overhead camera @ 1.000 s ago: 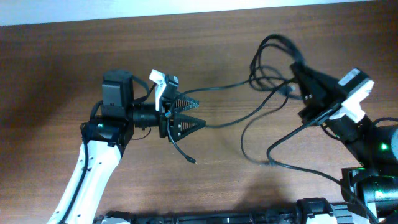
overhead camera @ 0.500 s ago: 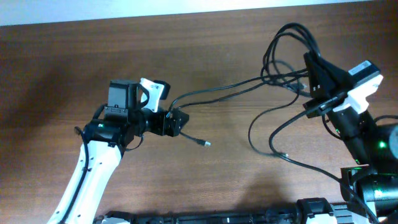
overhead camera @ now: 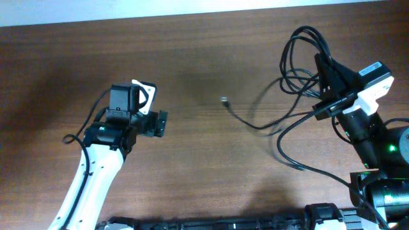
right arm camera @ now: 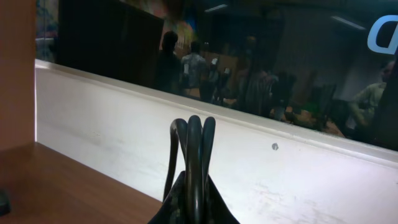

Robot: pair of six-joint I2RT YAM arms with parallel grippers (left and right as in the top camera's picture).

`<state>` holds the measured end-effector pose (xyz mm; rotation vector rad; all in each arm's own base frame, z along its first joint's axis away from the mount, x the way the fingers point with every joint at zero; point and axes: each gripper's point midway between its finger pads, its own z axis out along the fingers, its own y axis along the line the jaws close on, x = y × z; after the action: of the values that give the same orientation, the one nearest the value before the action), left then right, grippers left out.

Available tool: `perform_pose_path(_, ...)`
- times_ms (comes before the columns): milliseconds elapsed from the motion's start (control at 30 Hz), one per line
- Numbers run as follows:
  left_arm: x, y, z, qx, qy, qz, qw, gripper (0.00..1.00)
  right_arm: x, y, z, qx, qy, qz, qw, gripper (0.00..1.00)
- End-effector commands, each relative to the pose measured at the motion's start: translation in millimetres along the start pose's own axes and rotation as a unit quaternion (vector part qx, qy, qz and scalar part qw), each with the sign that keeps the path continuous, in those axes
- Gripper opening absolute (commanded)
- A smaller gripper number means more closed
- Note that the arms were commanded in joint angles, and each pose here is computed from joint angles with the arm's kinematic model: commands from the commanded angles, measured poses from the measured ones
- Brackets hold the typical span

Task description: Untangle cables

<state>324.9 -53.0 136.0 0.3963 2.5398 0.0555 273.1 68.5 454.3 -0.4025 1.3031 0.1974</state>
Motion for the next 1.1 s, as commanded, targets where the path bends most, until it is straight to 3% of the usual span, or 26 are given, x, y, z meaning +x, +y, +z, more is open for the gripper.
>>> perform_pose_path(0,3.7,20.3,0.2,-0.056,0.012,0.02,0.998,0.99,-15.9,-1.1,-4.2,0.004,-0.019,-0.012,1.0,0.04)
perform_pose_path(133,-4.0,9.1,0.9,-0.022,-0.007,-0.038,0.999,0.99,-11.0,14.5,-4.6,-0.041,-0.011,-0.007,0.999,0.04)
perform_pose_path(233,-26.5,-17.2,-4.8,0.06,-0.05,-0.037,0.996,0.99,-2.7,38.4,-8.2,-0.11,0.004,0.004,0.994,0.04)
perform_pose_path(467,-71.0,-48.2,-33.6,0.173,-0.115,-0.074,0.975,0.99,0.5,103.7,-38.0,-0.313,0.007,0.029,0.949,0.04)
perform_pose_path(633,-76.7,-94.8,-60.7,0.323,-0.129,-0.051,0.936,0.99,-3.9,130.5,-61.9,-0.415,-0.004,0.034,0.909,0.04)
perform_pose_path(767,-75.5,-132.5,-97.7,0.457,-0.136,-0.023,0.879,0.99,0.1,139.4,-69.5,-0.465,-0.001,0.049,0.884,0.04)
perform_pose_path(867,-70.9,-150.9,-109.6,0.493,-0.128,-0.005,0.86,0.99,5.3,141.8,-69.7,-0.489,0.006,0.064,0.87,0.04)
perform_pose_path(1067,-60.5,-185.1,-121.2,0.524,-0.105,0.021,0.845,0.99,15.9,143.2,-66.9,-0.526,0.019,0.094,0.845,0.04)
